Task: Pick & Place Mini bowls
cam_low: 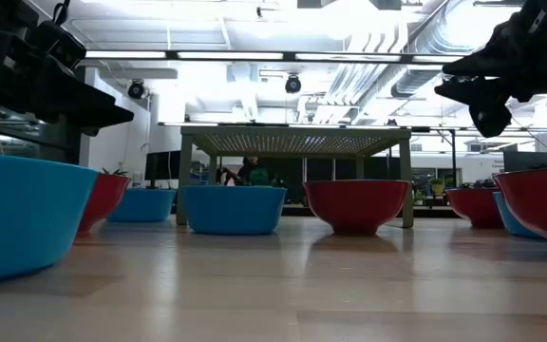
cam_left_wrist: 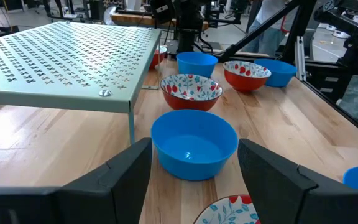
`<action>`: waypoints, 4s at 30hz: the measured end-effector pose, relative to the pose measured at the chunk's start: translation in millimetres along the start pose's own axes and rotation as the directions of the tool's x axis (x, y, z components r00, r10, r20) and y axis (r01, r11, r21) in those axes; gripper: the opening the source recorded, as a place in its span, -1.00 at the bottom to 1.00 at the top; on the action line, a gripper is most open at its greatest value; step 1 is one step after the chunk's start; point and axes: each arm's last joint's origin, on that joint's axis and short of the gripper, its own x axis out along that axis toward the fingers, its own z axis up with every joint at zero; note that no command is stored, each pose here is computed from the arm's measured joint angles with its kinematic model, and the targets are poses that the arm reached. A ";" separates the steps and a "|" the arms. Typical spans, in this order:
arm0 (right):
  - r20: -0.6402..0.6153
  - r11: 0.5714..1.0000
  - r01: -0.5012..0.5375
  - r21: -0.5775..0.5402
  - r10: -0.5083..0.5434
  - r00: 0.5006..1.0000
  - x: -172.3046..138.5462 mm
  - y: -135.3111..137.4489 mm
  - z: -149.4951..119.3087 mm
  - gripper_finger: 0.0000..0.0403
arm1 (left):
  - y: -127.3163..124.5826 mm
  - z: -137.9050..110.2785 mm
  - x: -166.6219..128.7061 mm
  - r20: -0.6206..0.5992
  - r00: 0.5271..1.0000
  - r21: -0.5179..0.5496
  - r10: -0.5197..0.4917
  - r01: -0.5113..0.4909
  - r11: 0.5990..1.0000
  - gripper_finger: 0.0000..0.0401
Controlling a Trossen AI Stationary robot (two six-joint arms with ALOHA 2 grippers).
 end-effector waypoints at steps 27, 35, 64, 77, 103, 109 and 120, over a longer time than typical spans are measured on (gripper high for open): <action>0.000 1.000 0.000 0.000 0.000 1.000 0.0 0.0 0.0 -0.28 | 0.0 0.0 0.0 0.000 1.000 0.000 0.000 0.000 1.000 0.17; 0.000 1.000 0.000 0.000 0.000 1.000 0.0 0.0 0.0 -0.28 | 0.0 0.0 0.0 0.000 1.000 0.000 0.000 0.000 1.000 0.17; 0.146 0.998 0.063 0.009 -0.064 0.987 -0.7 1.3 10.8 -0.28 | 0.0 0.0 0.0 0.000 1.000 0.000 0.000 0.000 1.000 0.17; 0.033 0.932 0.272 -0.239 -0.272 0.962 -11.8 19.5 74.4 -0.28 | 0.0 0.0 0.0 0.000 1.000 0.000 0.000 0.000 1.000 0.17; -0.712 0.879 0.409 -0.245 -0.449 0.539 34.1 -20.8 133.5 -0.28 | 0.0 0.0 0.0 0.000 1.000 0.000 0.000 0.000 1.000 0.17; -0.763 0.824 0.479 -0.301 -0.510 0.398 45.1 -42.3 136.7 -0.28 | 0.0 0.0 0.0 0.000 1.000 0.000 0.000 0.000 1.000 0.17; -0.863 0.503 0.862 -0.061 -0.461 0.208 69.3 -68.9 123.4 -0.28 | 0.0 0.0 0.0 0.000 1.000 0.000 0.000 0.000 1.000 0.17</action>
